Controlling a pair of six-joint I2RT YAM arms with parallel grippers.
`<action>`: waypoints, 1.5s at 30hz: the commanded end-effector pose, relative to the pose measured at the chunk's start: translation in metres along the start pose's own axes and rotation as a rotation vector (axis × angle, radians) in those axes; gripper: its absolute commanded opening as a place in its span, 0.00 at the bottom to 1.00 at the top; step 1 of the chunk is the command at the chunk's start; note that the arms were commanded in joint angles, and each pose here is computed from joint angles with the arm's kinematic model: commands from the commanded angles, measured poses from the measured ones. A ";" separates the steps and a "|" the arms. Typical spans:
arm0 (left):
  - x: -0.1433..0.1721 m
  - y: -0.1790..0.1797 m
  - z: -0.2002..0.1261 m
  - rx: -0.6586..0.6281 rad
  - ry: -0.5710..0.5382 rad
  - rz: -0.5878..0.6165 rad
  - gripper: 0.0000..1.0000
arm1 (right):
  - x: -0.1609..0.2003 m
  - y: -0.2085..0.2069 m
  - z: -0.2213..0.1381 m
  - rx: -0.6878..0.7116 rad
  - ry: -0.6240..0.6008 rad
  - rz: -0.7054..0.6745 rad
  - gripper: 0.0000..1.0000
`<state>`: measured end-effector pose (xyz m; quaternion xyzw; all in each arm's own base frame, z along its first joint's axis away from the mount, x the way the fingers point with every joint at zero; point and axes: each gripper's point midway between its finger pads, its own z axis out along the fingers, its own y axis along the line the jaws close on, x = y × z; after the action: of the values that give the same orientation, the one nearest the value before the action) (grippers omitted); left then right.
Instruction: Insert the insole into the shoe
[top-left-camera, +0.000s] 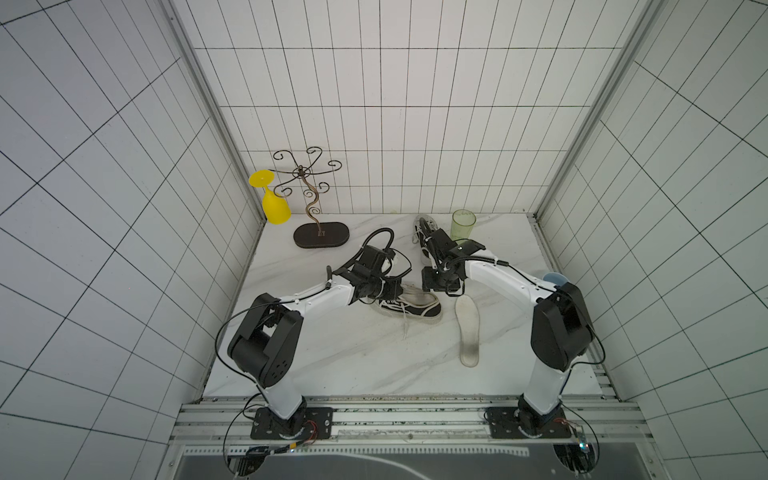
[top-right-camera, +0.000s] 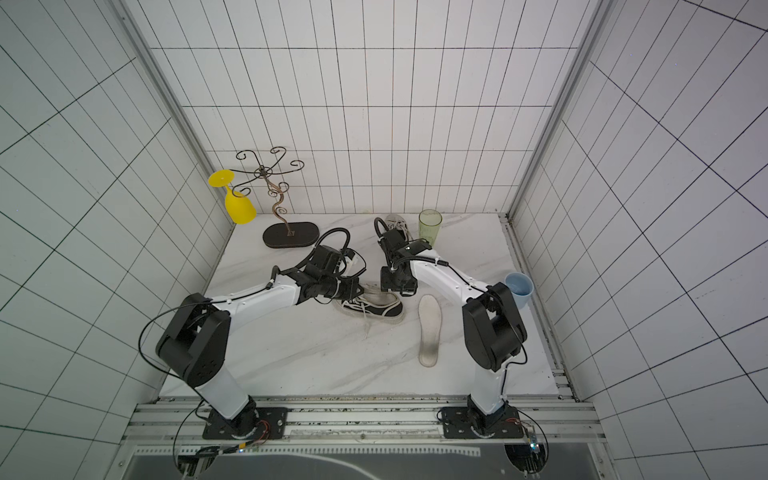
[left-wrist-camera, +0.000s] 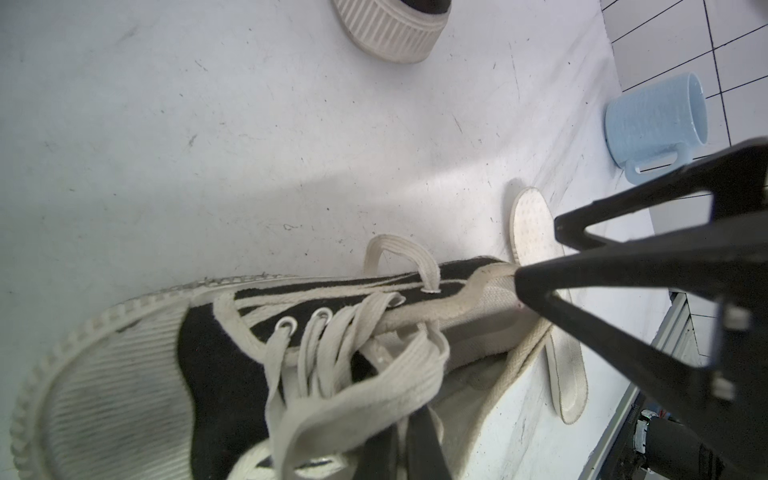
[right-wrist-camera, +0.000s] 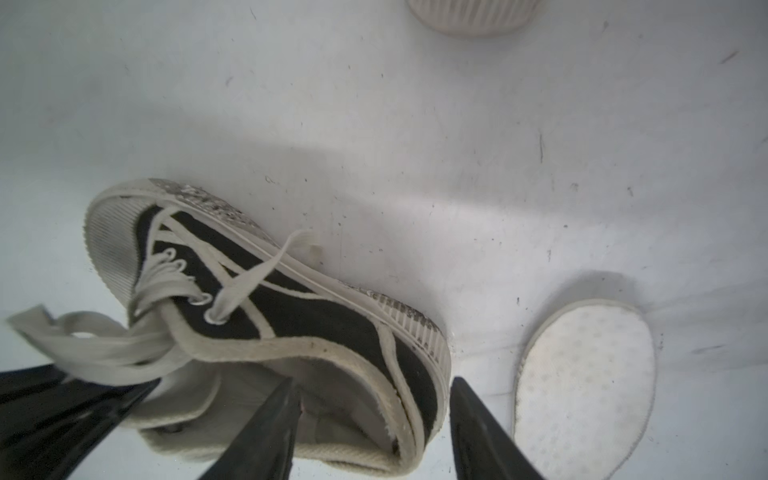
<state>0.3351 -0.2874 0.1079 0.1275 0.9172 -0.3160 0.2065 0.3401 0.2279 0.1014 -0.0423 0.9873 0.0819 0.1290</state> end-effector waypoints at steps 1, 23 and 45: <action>-0.016 -0.007 -0.002 0.009 -0.038 0.031 0.00 | 0.025 -0.010 0.017 0.023 0.070 -0.021 0.58; -0.013 -0.015 -0.002 -0.006 -0.035 0.083 0.00 | 0.015 -0.026 0.053 0.097 0.100 0.124 0.63; -0.009 -0.008 0.004 -0.023 -0.020 0.084 0.00 | -0.029 -0.006 0.026 0.010 0.017 0.128 0.61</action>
<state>0.3345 -0.2891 0.1048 0.1495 0.9200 -0.2913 0.2155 0.3537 0.2206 0.0508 0.0080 0.9955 0.0596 0.0729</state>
